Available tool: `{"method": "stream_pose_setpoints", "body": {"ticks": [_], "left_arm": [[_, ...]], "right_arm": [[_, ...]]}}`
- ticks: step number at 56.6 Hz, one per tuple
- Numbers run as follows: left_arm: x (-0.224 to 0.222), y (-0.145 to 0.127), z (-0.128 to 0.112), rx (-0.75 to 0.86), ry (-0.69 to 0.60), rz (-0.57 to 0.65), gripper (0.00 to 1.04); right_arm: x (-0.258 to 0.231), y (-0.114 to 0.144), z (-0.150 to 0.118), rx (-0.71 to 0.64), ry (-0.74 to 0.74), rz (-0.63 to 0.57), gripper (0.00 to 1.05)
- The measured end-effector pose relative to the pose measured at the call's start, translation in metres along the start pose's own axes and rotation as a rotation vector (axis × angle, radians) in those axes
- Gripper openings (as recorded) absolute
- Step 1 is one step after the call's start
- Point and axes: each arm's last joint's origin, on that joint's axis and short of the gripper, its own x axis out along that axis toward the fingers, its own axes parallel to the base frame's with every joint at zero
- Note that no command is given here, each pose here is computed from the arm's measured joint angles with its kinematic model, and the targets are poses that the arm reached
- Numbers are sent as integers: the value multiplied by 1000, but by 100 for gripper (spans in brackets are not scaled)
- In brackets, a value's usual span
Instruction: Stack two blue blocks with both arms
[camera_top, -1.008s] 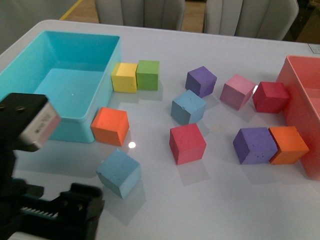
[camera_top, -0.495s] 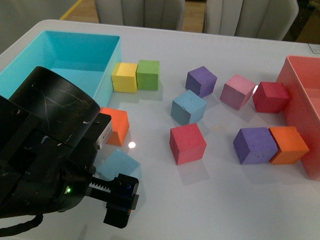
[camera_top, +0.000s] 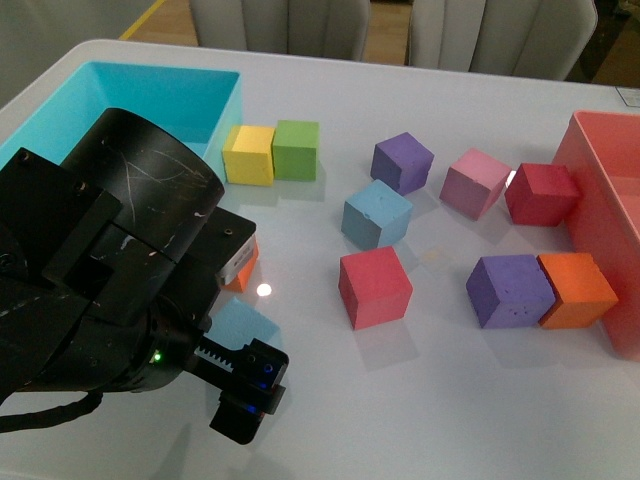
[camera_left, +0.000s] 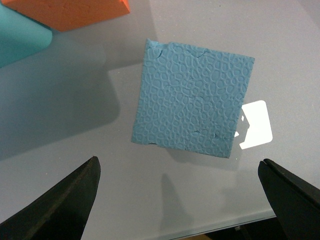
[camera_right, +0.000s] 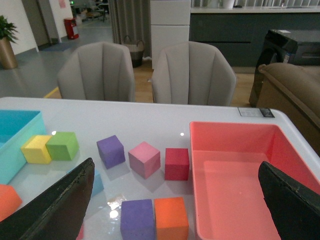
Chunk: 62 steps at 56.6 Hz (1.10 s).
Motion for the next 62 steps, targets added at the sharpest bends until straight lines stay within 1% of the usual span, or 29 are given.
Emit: {"method": "stream_pose_setpoints", "body": {"ticks": [13, 29, 51, 62], "left_arm": [[3, -1, 10, 54, 3, -18, 96], [9, -2, 22, 81, -6, -34, 96], [22, -1, 30, 123, 18, -52, 96], [29, -2, 29, 135, 31, -61, 96]], "right_arm": [[0, 0, 0, 0, 0, 0, 96], [0, 0, 0, 0, 0, 0, 96], [0, 0, 0, 0, 0, 0, 96], [0, 0, 0, 0, 0, 0, 96]]}}
